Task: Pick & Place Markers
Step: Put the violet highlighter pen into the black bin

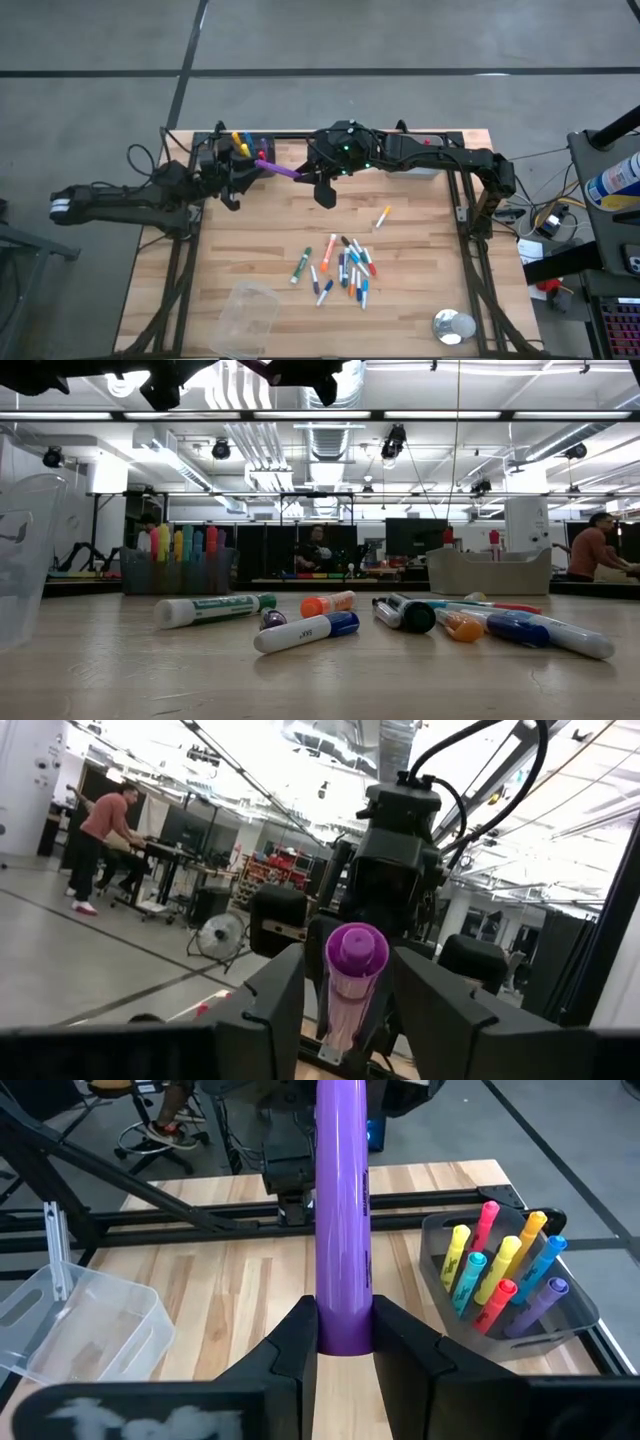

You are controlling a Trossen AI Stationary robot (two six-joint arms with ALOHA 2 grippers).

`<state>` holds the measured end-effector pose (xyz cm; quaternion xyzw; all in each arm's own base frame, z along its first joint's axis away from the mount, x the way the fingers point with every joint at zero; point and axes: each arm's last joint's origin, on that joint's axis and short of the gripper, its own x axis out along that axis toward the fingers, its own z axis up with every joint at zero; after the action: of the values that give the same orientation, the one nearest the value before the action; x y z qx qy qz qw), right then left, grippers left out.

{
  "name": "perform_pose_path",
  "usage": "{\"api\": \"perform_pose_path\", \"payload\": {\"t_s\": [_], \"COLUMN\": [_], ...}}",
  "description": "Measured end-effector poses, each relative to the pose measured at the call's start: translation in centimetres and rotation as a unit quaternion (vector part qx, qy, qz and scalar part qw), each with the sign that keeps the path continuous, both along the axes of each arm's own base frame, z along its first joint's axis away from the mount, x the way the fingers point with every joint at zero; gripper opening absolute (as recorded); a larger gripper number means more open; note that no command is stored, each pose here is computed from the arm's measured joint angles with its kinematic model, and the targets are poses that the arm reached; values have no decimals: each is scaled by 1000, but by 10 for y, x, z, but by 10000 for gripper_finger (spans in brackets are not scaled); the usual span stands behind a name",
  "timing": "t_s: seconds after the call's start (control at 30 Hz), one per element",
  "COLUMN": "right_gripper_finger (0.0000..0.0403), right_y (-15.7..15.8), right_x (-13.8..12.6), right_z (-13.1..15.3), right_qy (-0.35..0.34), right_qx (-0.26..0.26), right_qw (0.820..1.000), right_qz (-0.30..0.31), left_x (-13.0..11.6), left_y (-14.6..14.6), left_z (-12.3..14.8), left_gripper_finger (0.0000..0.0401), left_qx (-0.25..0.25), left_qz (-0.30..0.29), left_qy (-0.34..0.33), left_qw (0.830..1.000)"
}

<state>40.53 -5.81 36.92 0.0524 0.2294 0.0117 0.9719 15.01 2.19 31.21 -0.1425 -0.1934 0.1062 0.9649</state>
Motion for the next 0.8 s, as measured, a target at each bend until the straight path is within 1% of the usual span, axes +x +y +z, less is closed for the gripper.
{"api": "perform_pose_path", "payload": {"t_s": [0.13,0.33,0.67,0.8], "right_gripper_finger": [73,73,73,73], "right_y": [0,0,0,0], "right_x": [0,0,0,0], "right_z": [0,0,0,0], "right_qy": [0,1,1,1], "right_qx": [0,3,2,2], "right_qw": [1000,1000,1000,1000], "right_qz": [0,0,0,0], "left_x": [2,-1,0,0], "left_y": [0,0,0,0], "left_z": [-1,3,1,2], "left_gripper_finger": [144,144,143,129], "left_qx": [-2,1,-1,-1], "left_qz": [-1,0,0,0], "left_qy": [4,-18,-9,-9], "left_qw": [1000,1000,1000,1000]}}
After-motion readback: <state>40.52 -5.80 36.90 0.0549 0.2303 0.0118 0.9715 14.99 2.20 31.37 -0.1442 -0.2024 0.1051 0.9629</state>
